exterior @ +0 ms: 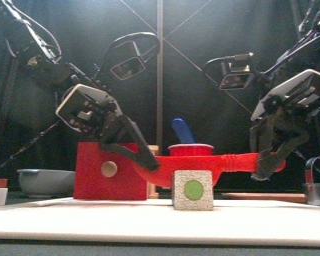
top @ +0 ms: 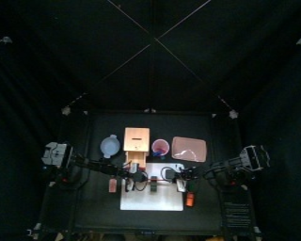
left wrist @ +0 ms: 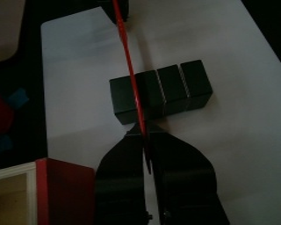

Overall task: Place sushi on board then cut the sushi with the knife then place the pieces on the plate
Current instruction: Cut the sushi into 4 pieces

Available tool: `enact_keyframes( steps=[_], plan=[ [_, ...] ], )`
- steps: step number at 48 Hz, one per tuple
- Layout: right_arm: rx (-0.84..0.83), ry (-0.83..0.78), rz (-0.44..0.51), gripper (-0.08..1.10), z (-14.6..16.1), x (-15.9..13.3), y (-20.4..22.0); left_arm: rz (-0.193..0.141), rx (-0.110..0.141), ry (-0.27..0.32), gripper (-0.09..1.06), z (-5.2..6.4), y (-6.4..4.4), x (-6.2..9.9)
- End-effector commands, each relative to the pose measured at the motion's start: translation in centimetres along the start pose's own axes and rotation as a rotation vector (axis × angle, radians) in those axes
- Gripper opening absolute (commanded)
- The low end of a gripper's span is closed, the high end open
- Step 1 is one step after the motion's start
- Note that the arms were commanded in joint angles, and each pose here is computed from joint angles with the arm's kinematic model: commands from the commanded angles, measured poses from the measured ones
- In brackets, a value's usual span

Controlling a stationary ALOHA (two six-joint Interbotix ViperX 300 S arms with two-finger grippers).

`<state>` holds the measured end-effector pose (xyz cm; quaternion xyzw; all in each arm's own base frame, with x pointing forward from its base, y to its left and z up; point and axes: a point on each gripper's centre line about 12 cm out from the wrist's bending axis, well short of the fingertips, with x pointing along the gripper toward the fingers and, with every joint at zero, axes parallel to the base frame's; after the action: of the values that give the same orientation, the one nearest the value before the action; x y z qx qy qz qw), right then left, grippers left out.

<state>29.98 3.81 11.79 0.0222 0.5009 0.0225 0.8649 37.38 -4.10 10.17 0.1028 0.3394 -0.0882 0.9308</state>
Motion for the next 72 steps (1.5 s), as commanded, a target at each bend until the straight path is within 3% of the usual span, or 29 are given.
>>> enact_keyframes(
  steps=[1,11,29,43,51,72],
  plan=[
    [-0.020,0.025,0.000,0.39,-0.4,0.1,0.2,-0.028,0.055,0.056,0.30,-1.1,-0.9,0.1],
    [-0.041,0.044,0.004,0.39,-0.1,0.5,0.8,-0.038,0.086,0.093,0.31,-0.9,-1.0,0.7],
    [-0.084,-0.026,-0.010,0.39,2.4,-3.9,0.9,-0.032,0.103,-0.006,0.30,2.0,-1.2,-1.6],
    [-0.109,-0.032,0.020,0.39,2.4,-4.1,2.4,-0.067,0.130,-0.009,0.30,2.2,-3.0,-1.6],
    [-0.086,-0.008,0.030,0.39,2.0,-3.6,2.5,-0.066,0.115,-0.001,0.30,1.9,-3.0,-1.5],
    [-0.070,0.019,0.043,0.39,1.4,-3.0,2.9,-0.073,0.118,0.014,0.30,1.5,-3.2,-1.1]
  ],
)
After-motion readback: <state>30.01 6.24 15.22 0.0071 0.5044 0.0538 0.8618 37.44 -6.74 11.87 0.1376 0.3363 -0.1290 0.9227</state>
